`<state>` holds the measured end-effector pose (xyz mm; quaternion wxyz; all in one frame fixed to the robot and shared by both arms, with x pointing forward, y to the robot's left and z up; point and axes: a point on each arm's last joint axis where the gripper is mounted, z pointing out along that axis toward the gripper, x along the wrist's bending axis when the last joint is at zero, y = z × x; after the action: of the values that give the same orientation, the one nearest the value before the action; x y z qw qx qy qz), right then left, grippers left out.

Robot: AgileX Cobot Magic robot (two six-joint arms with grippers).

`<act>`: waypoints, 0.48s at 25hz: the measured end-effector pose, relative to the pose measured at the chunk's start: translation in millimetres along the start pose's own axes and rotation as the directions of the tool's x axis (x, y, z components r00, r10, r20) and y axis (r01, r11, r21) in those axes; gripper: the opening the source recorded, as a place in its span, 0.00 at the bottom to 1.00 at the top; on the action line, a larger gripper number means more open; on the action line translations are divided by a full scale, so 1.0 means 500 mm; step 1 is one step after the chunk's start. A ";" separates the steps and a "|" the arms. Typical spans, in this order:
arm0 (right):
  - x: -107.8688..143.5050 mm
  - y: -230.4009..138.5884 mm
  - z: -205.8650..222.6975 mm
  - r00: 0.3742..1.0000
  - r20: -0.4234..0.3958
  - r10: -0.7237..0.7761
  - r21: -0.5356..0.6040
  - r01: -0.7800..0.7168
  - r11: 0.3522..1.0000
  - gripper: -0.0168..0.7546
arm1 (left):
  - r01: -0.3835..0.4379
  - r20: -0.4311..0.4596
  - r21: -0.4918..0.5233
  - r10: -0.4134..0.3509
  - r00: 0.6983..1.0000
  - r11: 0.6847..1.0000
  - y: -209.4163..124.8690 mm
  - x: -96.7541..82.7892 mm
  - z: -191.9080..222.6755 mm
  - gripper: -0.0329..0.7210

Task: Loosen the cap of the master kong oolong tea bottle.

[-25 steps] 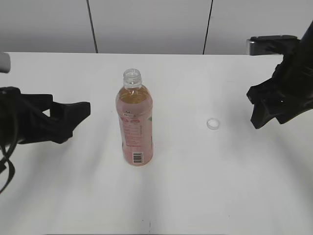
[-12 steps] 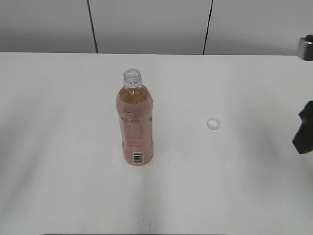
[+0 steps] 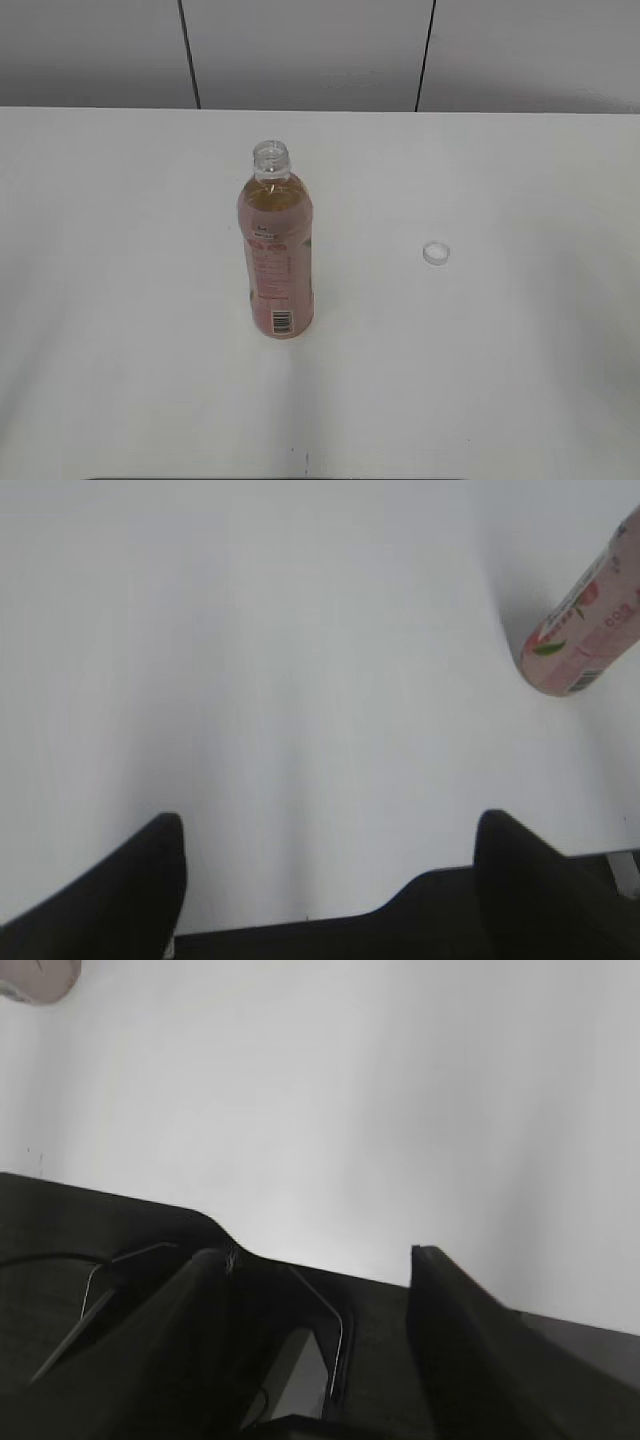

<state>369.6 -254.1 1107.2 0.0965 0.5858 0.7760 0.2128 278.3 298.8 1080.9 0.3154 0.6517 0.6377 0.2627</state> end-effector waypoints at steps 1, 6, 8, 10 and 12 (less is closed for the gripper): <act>0.000 -0.011 -0.017 1.000 0.009 -0.004 -0.038 0.004 0.999 0.59 | 0.000 -0.003 -0.025 0.000 1.000 1.000 -0.006 0.002 -0.009 0.76; -0.004 -0.082 -0.072 0.997 0.069 -0.026 -0.188 0.038 0.981 0.59 | 0.003 0.003 -0.138 -0.002 1.000 0.990 -0.048 0.009 -0.038 0.71; -0.006 -0.124 -0.071 0.996 0.081 -0.029 -0.221 0.046 0.974 0.59 | 0.005 0.009 -0.195 -0.003 1.000 0.981 -0.062 0.011 -0.053 0.70; -0.009 -0.167 -0.060 0.996 0.087 -0.031 -0.243 0.052 0.969 0.59 | 0.002 0.016 -0.269 0.003 1.000 0.963 -0.077 0.014 -0.070 0.69; -0.012 -0.208 -0.041 0.995 0.096 -0.040 -0.281 0.066 0.957 0.59 | -0.002 0.019 -0.314 0.008 1.000 0.950 -0.084 0.015 -0.074 0.69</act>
<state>273.1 -287.4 1078.7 0.2197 0.5538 0.7479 0.2929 222.9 308.4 1073.7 0.4208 0.5976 0.5831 0.3548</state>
